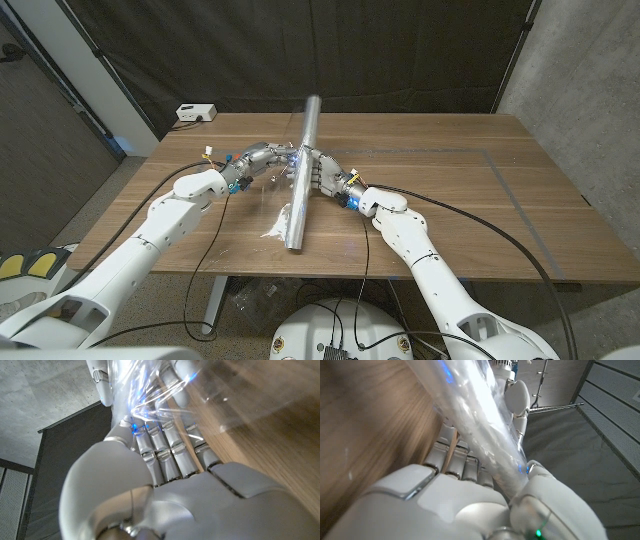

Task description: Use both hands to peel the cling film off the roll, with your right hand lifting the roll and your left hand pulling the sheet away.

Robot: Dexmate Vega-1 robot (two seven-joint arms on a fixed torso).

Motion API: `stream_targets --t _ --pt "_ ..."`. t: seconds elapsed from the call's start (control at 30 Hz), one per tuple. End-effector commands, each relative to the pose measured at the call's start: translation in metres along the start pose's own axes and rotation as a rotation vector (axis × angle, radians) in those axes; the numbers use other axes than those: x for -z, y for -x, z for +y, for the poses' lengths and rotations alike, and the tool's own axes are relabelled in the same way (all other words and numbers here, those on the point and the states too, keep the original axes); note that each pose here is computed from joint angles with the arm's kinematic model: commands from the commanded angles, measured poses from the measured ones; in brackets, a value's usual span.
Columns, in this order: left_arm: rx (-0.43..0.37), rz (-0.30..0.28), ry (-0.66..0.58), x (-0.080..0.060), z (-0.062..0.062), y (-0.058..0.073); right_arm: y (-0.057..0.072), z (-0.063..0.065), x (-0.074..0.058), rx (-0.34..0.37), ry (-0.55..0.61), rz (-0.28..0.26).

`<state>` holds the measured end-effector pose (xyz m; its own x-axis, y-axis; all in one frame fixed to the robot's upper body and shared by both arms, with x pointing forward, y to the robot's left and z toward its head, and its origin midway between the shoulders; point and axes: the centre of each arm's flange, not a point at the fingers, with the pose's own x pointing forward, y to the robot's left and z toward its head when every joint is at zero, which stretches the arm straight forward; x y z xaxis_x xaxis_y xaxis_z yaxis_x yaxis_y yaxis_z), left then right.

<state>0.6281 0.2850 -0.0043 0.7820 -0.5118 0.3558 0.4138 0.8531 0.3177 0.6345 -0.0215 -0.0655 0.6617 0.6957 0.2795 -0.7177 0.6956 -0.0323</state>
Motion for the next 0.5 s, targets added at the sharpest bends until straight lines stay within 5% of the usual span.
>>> stream_targets --t 0.03,0.5 --pt "-0.016 -0.003 -0.015 -0.003 0.003 0.007 -0.013 0.018 0.007 -0.278 -0.137 -0.044" --pt "-0.057 0.018 -0.082 -0.020 -0.004 0.012 -0.003 0.014 0.013 -0.243 -0.221 -0.122"
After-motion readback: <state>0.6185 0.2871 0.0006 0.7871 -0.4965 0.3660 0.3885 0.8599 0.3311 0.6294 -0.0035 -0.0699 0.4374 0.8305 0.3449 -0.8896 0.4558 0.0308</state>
